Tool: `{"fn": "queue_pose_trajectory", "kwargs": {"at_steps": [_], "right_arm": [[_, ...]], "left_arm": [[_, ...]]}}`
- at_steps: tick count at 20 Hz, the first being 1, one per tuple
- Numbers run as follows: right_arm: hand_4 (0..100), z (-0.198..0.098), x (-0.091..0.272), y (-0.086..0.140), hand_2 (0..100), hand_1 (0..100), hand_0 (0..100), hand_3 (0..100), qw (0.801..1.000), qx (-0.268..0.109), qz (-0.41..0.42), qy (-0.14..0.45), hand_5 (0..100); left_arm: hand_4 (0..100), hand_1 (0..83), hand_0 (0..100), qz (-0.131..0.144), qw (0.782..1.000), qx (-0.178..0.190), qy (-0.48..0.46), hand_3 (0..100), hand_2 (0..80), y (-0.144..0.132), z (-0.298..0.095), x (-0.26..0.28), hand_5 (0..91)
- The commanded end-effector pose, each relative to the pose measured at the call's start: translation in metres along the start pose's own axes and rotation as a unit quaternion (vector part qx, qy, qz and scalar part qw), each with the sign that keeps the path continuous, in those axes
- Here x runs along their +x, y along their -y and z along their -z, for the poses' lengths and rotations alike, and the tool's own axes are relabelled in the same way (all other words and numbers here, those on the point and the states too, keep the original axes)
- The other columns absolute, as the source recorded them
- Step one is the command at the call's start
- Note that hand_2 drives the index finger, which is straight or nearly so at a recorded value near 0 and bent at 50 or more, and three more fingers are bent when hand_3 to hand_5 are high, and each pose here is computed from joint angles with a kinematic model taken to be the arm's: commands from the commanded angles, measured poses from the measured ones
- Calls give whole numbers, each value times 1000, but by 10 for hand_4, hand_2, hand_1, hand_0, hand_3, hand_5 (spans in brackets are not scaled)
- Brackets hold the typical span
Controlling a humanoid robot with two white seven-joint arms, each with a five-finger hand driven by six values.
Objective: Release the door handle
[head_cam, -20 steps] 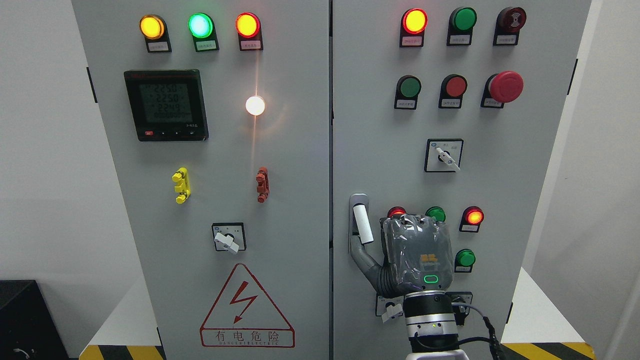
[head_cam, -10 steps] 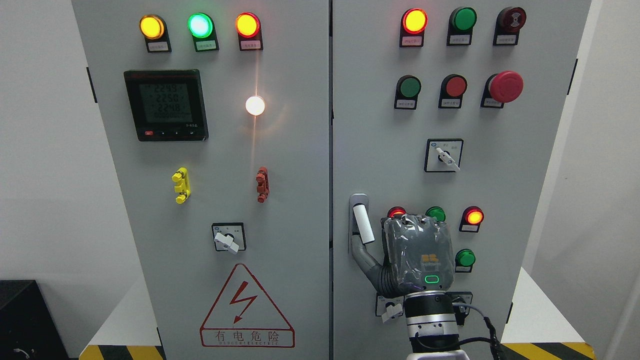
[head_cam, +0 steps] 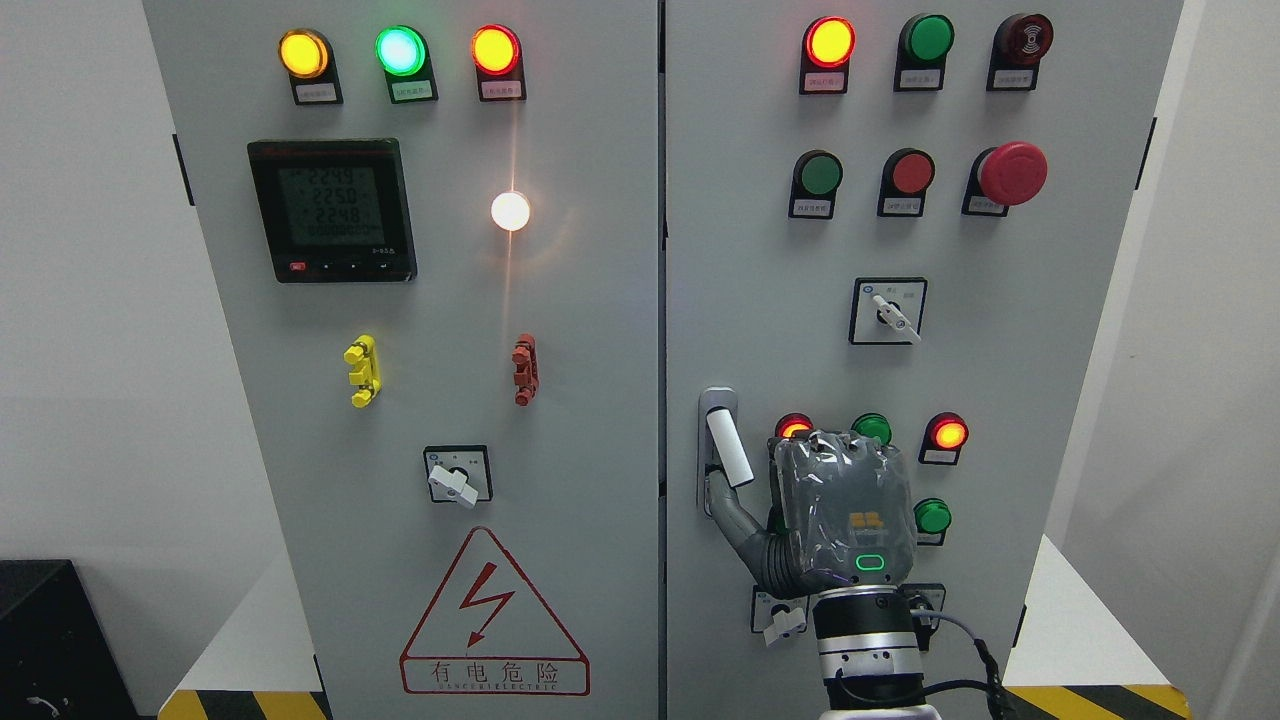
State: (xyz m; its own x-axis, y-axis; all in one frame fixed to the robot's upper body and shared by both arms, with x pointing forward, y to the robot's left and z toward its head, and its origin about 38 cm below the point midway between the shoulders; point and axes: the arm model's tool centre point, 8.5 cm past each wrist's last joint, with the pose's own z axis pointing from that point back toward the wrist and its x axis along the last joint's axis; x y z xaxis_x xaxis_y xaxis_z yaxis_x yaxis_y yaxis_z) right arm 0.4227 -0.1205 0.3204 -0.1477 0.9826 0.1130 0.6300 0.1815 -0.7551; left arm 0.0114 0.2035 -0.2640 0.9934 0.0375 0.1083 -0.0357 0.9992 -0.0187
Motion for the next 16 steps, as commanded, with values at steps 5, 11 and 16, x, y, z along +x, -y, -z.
{"fn": "queue_pose_trajectory", "kwargs": {"at_steps": [5, 11, 16], "right_arm": [[1000, 0, -3, 2, 964, 393, 439, 1000, 1000, -3, -1, -3, 1000], [1000, 0, -3, 2, 963, 402, 436, 1000, 1000, -3, -1, -3, 1000], [1000, 0, -5, 3, 963, 405, 435, 1000, 1000, -4, -2, -6, 1000]], "left_arm": [[0, 556, 120, 1, 1000, 2, -2, 0, 0, -1, 0, 7, 0], [0, 556, 120, 2, 1000, 2, -2, 0, 0, -1, 0, 7, 0], [0, 556, 120, 1, 1000, 2, -2, 0, 0, -1, 0, 7, 0]]}}
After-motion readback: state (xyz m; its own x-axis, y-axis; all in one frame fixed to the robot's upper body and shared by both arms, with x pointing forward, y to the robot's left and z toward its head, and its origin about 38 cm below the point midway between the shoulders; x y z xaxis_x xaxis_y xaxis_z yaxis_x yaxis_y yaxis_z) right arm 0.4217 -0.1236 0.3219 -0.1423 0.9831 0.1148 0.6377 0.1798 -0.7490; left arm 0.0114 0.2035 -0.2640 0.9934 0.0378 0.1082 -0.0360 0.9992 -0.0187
